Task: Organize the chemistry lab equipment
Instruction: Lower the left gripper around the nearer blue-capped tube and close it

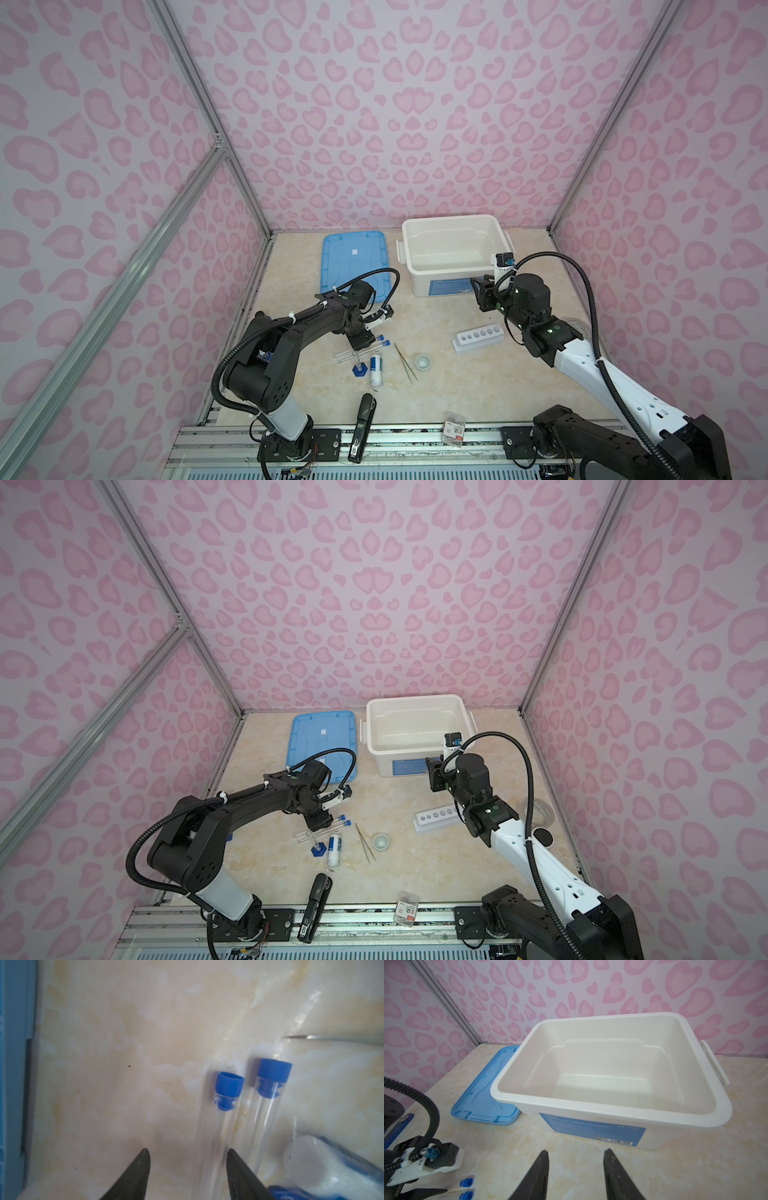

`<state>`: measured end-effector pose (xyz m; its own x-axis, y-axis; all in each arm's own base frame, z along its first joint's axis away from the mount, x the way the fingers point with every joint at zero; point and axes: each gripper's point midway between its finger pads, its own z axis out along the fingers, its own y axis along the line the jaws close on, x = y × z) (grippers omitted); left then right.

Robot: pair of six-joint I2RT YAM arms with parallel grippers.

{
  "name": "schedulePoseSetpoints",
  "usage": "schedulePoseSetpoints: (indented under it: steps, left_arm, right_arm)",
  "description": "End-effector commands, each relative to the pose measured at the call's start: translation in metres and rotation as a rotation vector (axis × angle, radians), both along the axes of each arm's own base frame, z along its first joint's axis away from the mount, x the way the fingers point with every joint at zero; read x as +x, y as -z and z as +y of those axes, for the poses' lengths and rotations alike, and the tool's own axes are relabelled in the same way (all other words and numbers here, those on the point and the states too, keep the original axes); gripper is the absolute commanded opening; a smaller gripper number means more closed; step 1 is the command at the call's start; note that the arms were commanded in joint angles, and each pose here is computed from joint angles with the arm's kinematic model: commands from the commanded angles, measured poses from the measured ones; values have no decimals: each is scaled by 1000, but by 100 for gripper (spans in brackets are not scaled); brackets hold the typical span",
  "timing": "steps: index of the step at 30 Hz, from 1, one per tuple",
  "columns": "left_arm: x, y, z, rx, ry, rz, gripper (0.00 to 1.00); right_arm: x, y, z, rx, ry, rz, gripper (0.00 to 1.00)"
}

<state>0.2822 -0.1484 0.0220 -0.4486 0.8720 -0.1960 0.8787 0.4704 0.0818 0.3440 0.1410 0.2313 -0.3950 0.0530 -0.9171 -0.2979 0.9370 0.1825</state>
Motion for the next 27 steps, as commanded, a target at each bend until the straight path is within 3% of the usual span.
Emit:
schedulePoseSetpoints:
  steps: [1,11,17,27]
  left_arm:
    - [5,1,0,5,0,-15,59]
    - [2,7,-1,8,-1,24,48]
    - [3,7,-4,1,2,33,29]
    - [7,5,-8,-13,2,29,20]
  right_arm:
    - [1,2,0,9,5,-5,43]
    - [1,7,-4,18,16,2,43]
    - [2,9,-7,22,24,5,42]
    - [4,12,-7,33,30,10,42]
